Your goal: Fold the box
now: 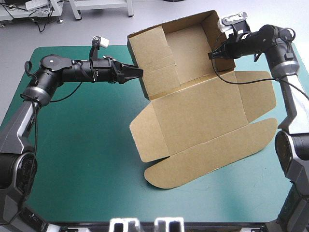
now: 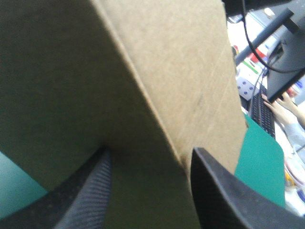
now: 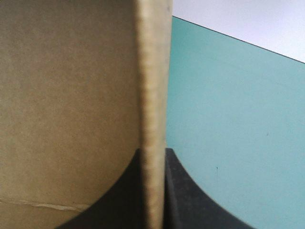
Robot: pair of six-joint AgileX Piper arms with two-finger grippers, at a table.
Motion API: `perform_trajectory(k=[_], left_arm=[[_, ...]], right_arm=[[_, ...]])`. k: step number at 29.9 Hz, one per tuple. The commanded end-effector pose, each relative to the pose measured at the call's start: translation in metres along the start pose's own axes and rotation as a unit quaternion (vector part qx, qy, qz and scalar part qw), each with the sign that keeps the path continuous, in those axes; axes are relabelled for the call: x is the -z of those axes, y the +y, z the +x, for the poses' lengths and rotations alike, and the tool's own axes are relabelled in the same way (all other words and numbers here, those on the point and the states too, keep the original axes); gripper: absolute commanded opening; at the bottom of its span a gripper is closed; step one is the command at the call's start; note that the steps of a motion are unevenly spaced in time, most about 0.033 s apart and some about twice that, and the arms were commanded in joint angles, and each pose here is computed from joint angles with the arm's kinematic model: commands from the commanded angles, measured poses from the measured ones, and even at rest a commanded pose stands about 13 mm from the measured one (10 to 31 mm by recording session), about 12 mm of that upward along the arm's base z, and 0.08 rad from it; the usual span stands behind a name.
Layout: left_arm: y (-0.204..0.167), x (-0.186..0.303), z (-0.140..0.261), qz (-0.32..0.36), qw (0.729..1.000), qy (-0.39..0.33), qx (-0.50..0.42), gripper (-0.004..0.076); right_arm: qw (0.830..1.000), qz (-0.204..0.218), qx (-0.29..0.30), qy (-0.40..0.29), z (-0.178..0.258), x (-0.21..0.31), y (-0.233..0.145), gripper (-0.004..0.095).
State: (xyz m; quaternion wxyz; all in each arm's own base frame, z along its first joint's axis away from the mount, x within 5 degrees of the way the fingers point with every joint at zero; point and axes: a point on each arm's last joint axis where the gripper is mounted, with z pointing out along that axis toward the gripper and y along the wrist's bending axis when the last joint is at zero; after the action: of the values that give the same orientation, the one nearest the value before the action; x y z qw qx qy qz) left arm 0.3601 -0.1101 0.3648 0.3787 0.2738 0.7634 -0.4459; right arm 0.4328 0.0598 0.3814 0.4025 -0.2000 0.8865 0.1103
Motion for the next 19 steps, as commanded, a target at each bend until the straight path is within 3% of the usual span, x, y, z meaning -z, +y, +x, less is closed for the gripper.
perform_trajectory(k=[1,6,12,19], left_arm=[[-0.023,0.010,-0.024,-0.011,0.998,-0.069,-0.009,0.0379],[-0.023,-0.008,-0.026,-0.084,0.993,-0.074,-0.032,0.0379],[-0.022,-0.031,-0.020,-0.219,0.973,-0.046,-0.046,0.0379],[-0.017,-0.030,-0.016,-0.272,0.958,-0.060,0.064,0.0377]], right_arm=[[0.997,-0.021,-0.008,-0.068,-0.023,0.030,0.022,-0.0017],[0.998,0.007,0.000,-0.057,-0.024,0.025,0.034,-0.0017],[0.998,-0.001,-0.015,-0.056,-0.026,0.022,0.048,-0.0017],[0.997,-0.032,-0.022,-0.060,-0.029,0.018,0.073,-0.0017]])
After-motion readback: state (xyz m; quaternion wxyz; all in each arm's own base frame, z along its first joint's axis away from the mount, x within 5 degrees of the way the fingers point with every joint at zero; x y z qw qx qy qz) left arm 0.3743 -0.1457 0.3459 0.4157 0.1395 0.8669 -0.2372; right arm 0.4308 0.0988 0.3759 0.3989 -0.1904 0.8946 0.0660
